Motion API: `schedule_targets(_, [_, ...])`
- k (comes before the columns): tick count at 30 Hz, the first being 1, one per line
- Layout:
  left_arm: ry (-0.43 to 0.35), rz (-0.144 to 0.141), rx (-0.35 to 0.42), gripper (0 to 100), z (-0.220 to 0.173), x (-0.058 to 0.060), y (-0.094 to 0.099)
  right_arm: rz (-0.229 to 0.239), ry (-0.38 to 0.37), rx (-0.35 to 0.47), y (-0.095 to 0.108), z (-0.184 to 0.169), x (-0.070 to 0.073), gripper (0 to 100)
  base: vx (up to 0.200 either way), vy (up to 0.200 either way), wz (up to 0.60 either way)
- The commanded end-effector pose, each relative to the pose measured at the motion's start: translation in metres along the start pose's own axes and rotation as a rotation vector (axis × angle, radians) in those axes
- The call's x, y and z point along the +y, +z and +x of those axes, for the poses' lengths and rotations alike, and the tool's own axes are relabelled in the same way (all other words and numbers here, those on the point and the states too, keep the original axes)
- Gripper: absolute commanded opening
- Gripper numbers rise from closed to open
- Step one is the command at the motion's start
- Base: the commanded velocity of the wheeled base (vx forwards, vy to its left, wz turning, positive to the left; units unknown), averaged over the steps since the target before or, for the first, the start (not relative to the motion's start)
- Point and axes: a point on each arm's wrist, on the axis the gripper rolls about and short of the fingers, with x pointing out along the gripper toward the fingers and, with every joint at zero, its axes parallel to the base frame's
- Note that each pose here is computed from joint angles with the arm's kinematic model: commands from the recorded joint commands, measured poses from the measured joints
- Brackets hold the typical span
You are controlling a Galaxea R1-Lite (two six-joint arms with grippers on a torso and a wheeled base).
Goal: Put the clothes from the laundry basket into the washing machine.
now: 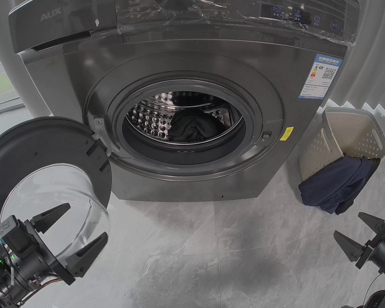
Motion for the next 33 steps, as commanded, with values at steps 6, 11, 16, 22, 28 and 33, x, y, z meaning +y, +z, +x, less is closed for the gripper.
schedule_targets(6, [0.245, -0.004, -0.098, 100, -0.076, 0.021, -0.008, 0.006, -0.214, -0.240, -0.011, -0.064, -0.016, 100, -0.200, 0.000, 0.00])
schedule_targets(11, [0.316, 0.005, -0.115, 100, -0.095, 0.020, -0.018, 0.004, -0.237, -0.260, -0.019, -0.074, -0.015, 100, -0.200, 0.000, 0.00])
schedule_targets(16, [0.334, -0.005, -0.093, 100, -0.118, 0.014, -0.042, -0.023, -0.298, -0.265, -0.033, -0.086, -0.012, 100, -0.120, 0.000, 0.00])
schedule_targets(22, [0.409, -0.089, -0.023, 100, -0.126, 0.012, -0.063, -0.016, -0.295, -0.204, -0.067, -0.095, -0.007, 100, 0.000, -0.067, 0.00])
schedule_targets(28, [0.560, -0.035, -0.045, 100, -0.127, 0.008, -0.064, -0.020, -0.331, -0.175, -0.072, -0.093, -0.008, 100, 0.000, -0.200, 0.00])
schedule_targets(33, [0.546, 0.010, -0.057, 100, -0.128, 0.006, -0.064, -0.031, -0.326, -0.173, -0.072, -0.093, -0.008, 100, 0.000, -0.200, 0.00])
